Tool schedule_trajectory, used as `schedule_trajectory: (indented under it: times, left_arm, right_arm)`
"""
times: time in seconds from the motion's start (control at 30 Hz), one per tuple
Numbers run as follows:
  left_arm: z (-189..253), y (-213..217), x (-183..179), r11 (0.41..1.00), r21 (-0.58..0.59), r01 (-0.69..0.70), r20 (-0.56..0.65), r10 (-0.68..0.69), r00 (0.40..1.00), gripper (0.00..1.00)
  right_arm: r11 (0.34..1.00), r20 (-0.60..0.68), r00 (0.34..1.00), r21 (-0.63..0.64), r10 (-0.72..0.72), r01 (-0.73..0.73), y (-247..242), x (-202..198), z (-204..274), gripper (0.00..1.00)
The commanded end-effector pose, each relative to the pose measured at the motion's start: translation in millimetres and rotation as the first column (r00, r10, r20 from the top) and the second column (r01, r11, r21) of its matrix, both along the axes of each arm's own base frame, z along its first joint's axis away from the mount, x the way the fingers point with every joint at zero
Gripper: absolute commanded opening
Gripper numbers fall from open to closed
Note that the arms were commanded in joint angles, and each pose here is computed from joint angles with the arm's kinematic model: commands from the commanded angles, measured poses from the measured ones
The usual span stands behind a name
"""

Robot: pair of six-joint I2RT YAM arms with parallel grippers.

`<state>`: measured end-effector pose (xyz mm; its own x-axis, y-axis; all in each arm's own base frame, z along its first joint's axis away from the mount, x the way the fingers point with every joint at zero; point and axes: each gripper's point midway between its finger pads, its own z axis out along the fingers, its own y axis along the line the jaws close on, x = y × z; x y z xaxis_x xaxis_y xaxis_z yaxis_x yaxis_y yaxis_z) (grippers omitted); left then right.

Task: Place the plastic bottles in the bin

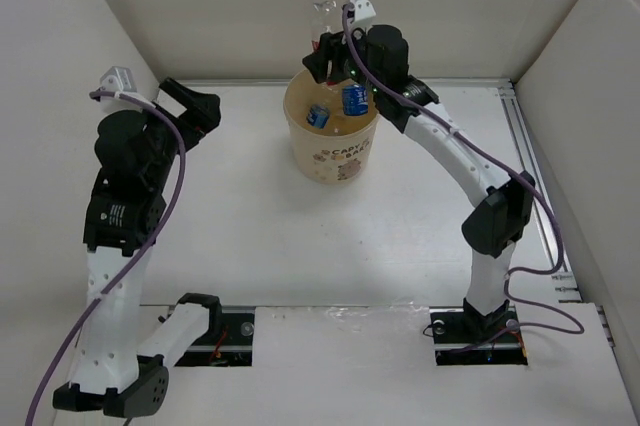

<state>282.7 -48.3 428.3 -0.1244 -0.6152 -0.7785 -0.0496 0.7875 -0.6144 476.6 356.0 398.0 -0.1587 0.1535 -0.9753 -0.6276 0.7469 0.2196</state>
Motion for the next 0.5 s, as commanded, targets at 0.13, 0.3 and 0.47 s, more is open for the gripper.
schedule_trajectory:
  times: [0.13,0.3,0.47]
  left_arm:
    - [7.8,-10.5,14.3,0.997,0.039,0.061,0.049,-0.063,0.997,1.00]
    - [0.5,-10.3,21.9,0.995,0.078,0.066,0.034,-0.068,0.997,1.00]
    - [-8.6,-3.3,32.3,0.984,0.169,0.050,-0.003,-0.050,0.999,1.00]
  right_arm:
    - [0.998,-0.032,0.999,-0.060,-0.017,0.015,-4.7,4.8,-21.2,1.00]
    - [0.994,0.010,0.995,-0.037,-0.099,0.100,-19.7,-8.2,12.3,1.00]
    - [0.957,0.050,0.959,-0.075,-0.278,0.281,-58.0,-44.2,44.8,1.00]
